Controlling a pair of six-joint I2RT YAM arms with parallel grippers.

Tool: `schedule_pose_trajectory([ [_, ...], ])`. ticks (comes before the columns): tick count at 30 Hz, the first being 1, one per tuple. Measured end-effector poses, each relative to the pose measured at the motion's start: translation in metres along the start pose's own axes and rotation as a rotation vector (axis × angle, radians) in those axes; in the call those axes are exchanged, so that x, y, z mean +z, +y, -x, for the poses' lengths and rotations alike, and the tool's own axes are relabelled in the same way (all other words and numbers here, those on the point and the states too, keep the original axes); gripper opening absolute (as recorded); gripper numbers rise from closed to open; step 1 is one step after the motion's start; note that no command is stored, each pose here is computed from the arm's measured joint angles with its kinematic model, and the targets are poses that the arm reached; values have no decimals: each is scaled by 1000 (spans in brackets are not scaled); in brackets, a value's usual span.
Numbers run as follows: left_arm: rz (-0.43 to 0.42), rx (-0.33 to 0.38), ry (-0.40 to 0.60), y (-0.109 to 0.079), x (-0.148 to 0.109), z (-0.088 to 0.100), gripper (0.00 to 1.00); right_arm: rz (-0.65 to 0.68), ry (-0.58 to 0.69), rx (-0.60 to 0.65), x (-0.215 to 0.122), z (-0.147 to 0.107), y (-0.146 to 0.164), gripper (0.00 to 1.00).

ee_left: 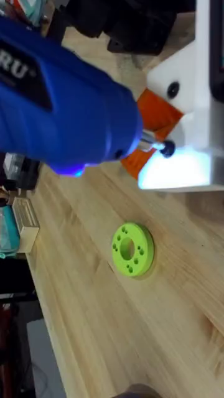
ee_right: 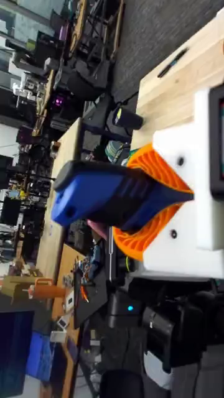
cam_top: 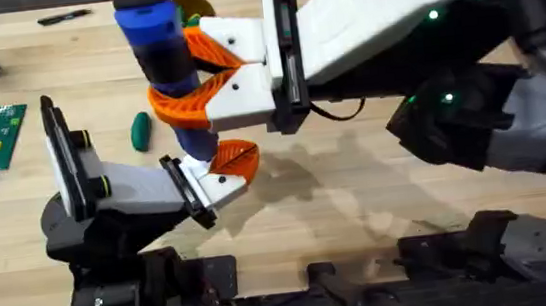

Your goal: Pick up the gripper from the table and insert it into the empty holder that is missing its gripper. Then pick up a screw, insert it into the mounting hole, and use the screwdriver to tighten it. Finally, clean up the table by picking up the vegetable and placing it into the bucket.

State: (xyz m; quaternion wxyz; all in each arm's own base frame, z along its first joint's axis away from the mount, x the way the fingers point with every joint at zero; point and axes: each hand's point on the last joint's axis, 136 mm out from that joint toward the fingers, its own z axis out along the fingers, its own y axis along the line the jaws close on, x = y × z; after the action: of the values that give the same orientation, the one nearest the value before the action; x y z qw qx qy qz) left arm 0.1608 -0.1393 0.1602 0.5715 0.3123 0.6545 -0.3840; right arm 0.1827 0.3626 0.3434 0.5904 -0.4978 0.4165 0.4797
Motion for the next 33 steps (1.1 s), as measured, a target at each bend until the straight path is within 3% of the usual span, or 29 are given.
schedule_pose_trajectory([
  [33, 1, 0, 0, 0, 0, 0, 6, 0, 8, 6, 3, -5, -2, 21],
])
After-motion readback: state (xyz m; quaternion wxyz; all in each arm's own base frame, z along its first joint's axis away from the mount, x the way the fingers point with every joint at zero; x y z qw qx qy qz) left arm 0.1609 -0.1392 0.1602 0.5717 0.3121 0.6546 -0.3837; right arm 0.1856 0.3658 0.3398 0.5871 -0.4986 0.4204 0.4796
